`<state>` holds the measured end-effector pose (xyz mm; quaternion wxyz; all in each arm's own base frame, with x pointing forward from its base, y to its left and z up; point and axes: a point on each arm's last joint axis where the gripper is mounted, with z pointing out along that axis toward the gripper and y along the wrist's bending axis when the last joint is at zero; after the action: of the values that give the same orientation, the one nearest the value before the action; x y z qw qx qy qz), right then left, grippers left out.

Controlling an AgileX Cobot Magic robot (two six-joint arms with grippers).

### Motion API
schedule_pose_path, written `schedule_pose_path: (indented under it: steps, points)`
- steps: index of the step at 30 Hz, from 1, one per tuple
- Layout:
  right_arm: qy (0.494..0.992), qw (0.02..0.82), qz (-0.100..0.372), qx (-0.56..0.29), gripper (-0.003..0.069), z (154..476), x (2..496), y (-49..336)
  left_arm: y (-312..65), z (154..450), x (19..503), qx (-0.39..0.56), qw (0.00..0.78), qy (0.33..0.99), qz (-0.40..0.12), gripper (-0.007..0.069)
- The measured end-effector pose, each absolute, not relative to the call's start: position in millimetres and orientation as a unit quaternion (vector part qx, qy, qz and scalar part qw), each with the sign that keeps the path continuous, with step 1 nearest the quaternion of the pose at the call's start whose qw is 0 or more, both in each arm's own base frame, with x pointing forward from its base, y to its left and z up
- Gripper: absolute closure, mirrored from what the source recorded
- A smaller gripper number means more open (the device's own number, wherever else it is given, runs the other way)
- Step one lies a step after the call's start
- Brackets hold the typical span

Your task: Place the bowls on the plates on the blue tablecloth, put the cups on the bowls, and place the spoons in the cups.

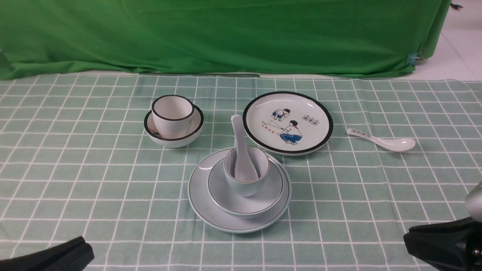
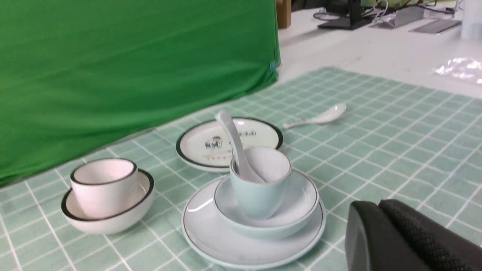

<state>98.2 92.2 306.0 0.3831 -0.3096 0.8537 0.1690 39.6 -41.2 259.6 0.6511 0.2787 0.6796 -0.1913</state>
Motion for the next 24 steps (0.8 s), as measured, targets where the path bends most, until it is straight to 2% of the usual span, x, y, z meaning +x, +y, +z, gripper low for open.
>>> schedule_pose_path:
  steps: [6,8,9,10,13,17,20,24]
  points:
    - [0.856,0.400,0.162,-0.286,0.0564,308,97,82,-42,248,41,0.288,0.637,0.691,-0.184,0.0615]
    - [0.858,0.412,0.153,-0.266,0.0589,308,97,73,-42,247,41,0.290,0.634,0.693,-0.184,0.0615]
    - [0.856,0.434,0.133,-0.246,0.0626,303,94,60,-42,246,41,0.292,0.632,0.694,-0.184,0.0615]
    - [0.854,0.447,0.122,-0.236,0.0633,300,92,53,-43,246,41,0.293,0.631,0.694,-0.184,0.0615]
    - [0.841,0.497,0.068,-0.202,0.0642,272,81,31,-43,246,41,0.294,0.630,0.695,-0.185,0.0615]
    - [0.823,0.552,0.019,-0.135,0.0643,232,66,14,-43,246,41,0.294,0.630,0.695,-0.184,0.0615]
    - [0.811,0.576,-0.002,-0.105,0.0643,201,59,8,-43,246,41,0.295,0.629,0.695,-0.184,0.0615]
    - [0.792,0.604,-0.006,-0.093,0.0643,181,55,6,-43,245,41,0.295,0.629,0.695,-0.183,0.0615]
